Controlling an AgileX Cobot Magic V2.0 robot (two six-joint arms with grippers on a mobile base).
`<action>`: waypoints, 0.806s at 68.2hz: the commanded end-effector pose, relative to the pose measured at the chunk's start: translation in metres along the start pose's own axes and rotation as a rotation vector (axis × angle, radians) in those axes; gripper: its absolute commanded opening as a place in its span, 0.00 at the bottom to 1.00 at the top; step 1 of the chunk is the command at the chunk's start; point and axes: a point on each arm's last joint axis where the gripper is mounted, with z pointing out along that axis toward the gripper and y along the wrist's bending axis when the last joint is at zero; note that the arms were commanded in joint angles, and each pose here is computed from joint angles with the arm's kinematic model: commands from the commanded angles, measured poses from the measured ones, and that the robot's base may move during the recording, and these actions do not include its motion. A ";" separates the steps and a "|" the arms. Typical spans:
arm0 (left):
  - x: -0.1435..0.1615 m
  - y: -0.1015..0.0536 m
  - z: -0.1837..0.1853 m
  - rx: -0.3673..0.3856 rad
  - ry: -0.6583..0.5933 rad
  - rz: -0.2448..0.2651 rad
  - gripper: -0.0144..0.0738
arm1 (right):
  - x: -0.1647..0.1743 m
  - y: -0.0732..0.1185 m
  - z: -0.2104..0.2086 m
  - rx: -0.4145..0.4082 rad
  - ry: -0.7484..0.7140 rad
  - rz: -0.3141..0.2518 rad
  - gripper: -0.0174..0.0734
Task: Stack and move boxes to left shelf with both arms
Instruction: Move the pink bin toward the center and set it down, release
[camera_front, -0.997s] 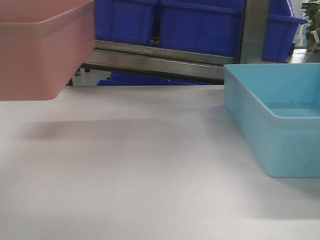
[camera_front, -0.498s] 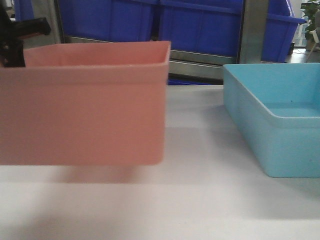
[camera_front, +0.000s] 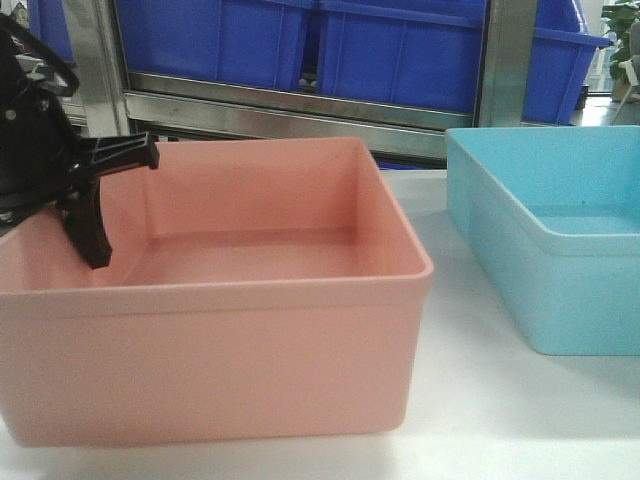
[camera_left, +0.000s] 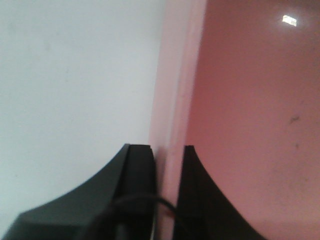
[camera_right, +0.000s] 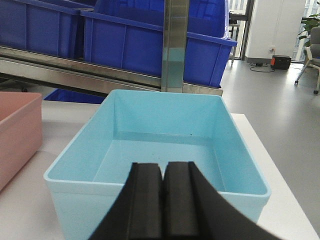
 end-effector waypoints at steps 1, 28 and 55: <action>-0.012 -0.010 -0.015 0.061 -0.111 -0.006 0.15 | -0.009 -0.001 -0.001 0.012 -0.091 -0.015 0.25; -0.008 -0.009 -0.010 0.027 -0.043 0.104 0.32 | -0.009 -0.001 -0.001 0.012 -0.091 -0.015 0.25; -0.010 -0.017 -0.084 0.050 -0.097 0.281 0.80 | -0.009 -0.001 -0.001 0.012 -0.091 -0.015 0.25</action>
